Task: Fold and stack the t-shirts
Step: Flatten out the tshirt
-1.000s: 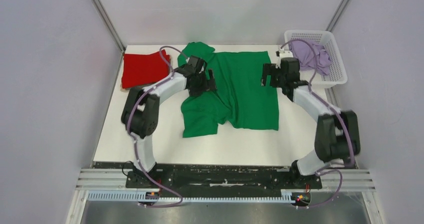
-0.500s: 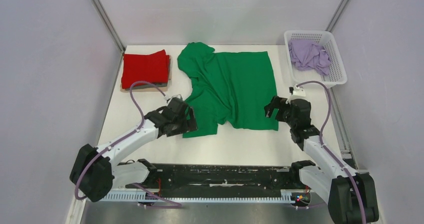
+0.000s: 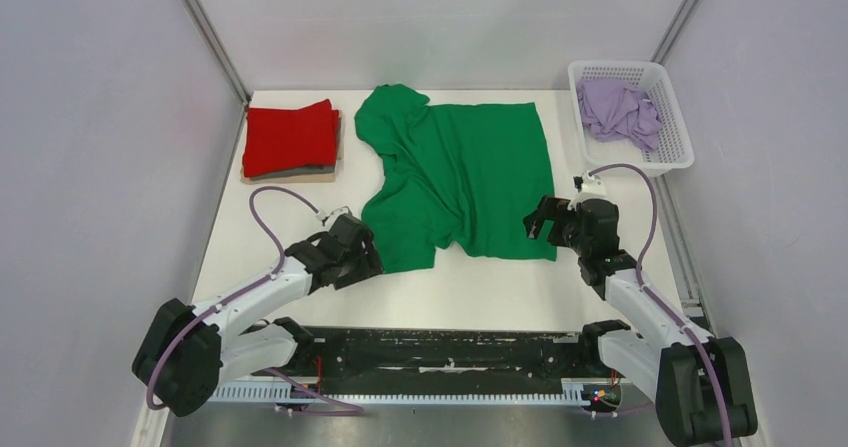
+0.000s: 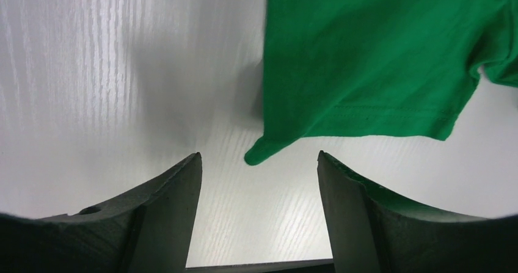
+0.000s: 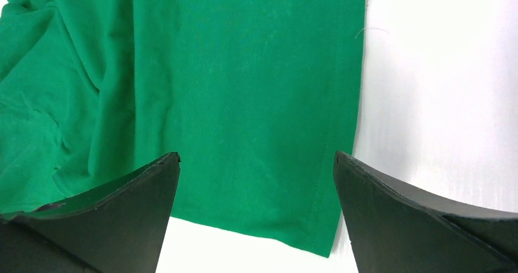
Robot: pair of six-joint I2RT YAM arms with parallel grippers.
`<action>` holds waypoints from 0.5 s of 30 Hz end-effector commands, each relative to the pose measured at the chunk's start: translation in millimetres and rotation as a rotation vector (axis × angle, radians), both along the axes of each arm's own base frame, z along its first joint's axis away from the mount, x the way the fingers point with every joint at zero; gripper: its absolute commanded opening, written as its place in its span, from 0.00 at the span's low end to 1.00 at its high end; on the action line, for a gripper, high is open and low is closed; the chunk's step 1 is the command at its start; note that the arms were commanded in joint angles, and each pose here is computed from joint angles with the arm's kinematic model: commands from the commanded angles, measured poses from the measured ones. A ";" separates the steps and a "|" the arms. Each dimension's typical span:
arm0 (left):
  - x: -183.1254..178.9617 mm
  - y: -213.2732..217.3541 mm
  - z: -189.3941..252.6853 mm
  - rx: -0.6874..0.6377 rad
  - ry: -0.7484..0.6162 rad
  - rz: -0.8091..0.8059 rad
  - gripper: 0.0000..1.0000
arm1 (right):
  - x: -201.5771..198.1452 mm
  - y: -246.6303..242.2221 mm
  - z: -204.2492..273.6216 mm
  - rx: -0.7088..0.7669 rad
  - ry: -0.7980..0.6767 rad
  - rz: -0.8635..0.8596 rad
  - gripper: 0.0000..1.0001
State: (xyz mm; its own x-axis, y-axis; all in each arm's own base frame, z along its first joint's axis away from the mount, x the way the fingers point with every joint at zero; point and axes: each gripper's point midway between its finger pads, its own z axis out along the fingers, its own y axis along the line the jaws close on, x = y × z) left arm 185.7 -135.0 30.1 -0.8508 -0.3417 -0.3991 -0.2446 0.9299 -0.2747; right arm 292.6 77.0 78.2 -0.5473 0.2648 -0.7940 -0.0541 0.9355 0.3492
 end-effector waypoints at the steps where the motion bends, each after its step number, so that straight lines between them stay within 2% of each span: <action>1: 28.8 -8.3 9.1 -0.044 -0.100 0.050 0.72 | 1.2 -9.7 5.3 -0.027 -0.023 -0.045 0.98; 6: 31.1 -15.8 4.6 -0.054 -0.064 0.027 0.50 | -0.5 -14.7 4.9 -0.045 -0.021 -0.065 0.98; 9: 29.1 -13.4 3.5 -0.051 -0.068 0.029 0.40 | -0.7 -16.7 4.4 -0.051 -0.017 -0.074 0.98; 14: 24.4 -13.3 6.6 -0.075 -0.075 0.032 0.04 | -4.1 -19.5 0.0 -0.069 -0.002 -0.078 0.98; 15: 23.3 -13.1 6.5 -0.077 -0.074 0.029 0.02 | -5.9 -20.3 -1.7 -0.072 0.005 -0.079 0.98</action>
